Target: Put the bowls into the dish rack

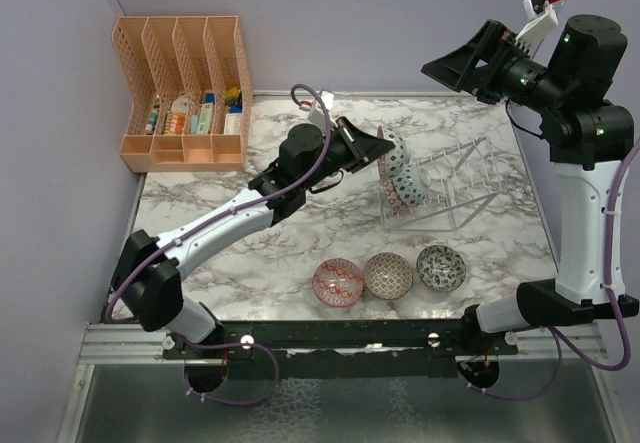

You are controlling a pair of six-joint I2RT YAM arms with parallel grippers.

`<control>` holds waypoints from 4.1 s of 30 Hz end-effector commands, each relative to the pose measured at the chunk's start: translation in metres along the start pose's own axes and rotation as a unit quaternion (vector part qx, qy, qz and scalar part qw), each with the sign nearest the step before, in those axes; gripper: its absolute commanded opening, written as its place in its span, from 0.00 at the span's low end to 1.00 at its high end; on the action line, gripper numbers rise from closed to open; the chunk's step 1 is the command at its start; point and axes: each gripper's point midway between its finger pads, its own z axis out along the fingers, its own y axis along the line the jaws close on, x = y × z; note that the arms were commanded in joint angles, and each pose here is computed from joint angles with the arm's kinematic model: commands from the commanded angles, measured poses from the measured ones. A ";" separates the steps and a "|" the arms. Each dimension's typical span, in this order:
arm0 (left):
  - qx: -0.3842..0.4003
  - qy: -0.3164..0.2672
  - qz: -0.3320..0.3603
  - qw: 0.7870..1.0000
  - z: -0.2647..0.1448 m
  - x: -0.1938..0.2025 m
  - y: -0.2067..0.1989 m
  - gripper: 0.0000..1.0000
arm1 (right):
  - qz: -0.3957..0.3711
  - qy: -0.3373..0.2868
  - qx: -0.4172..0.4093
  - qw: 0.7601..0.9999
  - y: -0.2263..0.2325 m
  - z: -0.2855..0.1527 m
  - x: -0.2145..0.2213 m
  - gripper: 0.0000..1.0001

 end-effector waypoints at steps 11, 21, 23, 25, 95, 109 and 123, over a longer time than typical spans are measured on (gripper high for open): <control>0.183 0.001 -0.177 0.967 0.044 -0.007 -0.039 0.00 | -0.006 -0.009 -0.049 0.999 0.011 -0.003 -0.013 0.99; 0.189 0.019 -0.214 0.958 0.073 0.014 -0.019 0.00 | -0.011 0.001 -0.051 0.999 -0.002 -0.007 -0.012 0.99; 0.192 0.019 -0.224 0.955 0.076 0.016 -0.013 0.00 | -0.012 0.003 -0.050 0.999 -0.003 -0.007 -0.012 0.99; 0.195 0.019 -0.238 0.951 0.080 0.019 -0.008 0.00 | -0.011 0.006 -0.050 0.999 -0.005 -0.005 -0.011 0.99; 0.033 0.080 -0.258 0.962 0.113 0.074 0.087 0.23 | 0.001 0.046 -0.029 0.999 -0.032 0.009 0.014 0.99; -0.016 0.087 -0.240 0.967 0.102 0.079 0.099 0.41 | 0.004 0.049 -0.028 0.998 -0.033 0.007 0.018 0.99; -0.060 0.092 -0.198 0.974 0.090 0.069 0.100 0.53 | 0.006 0.049 -0.030 0.998 -0.031 0.004 0.020 0.99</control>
